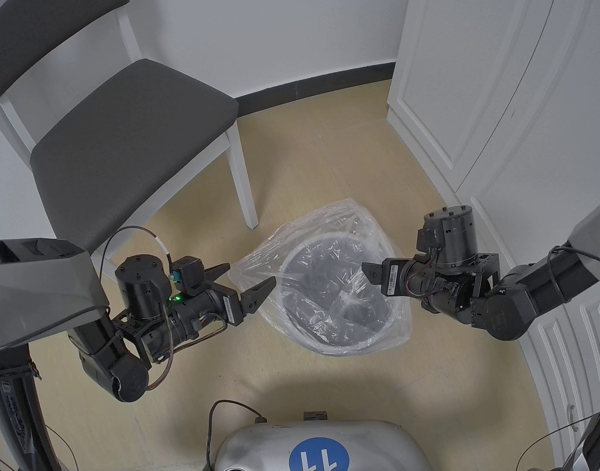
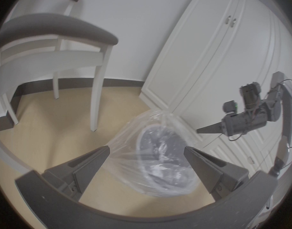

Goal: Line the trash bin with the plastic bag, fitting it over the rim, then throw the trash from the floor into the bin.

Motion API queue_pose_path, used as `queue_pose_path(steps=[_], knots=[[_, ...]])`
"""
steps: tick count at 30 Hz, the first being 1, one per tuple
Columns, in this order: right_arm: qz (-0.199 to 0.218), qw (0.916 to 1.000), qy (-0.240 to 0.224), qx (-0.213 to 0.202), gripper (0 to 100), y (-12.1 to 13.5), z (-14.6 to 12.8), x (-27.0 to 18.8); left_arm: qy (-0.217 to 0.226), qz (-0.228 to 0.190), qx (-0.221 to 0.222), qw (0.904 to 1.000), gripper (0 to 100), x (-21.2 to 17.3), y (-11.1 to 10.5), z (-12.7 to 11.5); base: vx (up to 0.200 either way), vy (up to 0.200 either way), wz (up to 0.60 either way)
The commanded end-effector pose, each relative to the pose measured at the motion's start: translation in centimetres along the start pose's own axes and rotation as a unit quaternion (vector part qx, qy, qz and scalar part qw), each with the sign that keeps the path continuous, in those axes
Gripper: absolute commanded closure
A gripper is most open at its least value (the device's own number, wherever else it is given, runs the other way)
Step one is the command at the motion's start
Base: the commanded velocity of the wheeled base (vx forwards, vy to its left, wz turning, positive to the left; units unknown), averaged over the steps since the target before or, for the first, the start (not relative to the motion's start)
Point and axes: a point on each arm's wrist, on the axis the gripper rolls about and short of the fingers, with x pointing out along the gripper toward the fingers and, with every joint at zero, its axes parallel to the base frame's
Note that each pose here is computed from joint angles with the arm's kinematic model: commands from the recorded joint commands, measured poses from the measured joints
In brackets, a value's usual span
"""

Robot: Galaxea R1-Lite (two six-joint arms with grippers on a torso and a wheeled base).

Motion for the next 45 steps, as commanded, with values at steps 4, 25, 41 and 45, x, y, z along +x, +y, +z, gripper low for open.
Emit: queue_pose_path(steps=[4, 25, 41, 45], knots=[[-0.036, 0.9991, 0.019, -0.013, 0, -2.1, -1.9, 3.3, 0.021, 0.067, -0.007, 0.9975, 0, 1.5, 1.4, -0.5, 0.0, 0.0, 0.0], [-0.093, 0.9955, 0.019, -0.005, 0, -6.9, -1.2, 5.5, 0.03, 0.113, -0.017, 0.993, 0, 2.7, 5.3, -1.8, 0.0, 0.0, 0.0], [-0.109, 0.9939, -0.007, 0.014, 0, -8.7, -0.4, 6.2, 0.03, 0.16, -0.015, 0.9865, 0, 4.8, 6.4, -3.9, 0.0, 0.0, 0.0], [-0.111, 0.9936, -0.002, 0.017, 0, -8.8, -0.9, 7.1, 0.032, 0.16, -0.015, 0.9865, 0, 4.9, 6.4, -4.1, 0.0, 0.0, 0.0]])
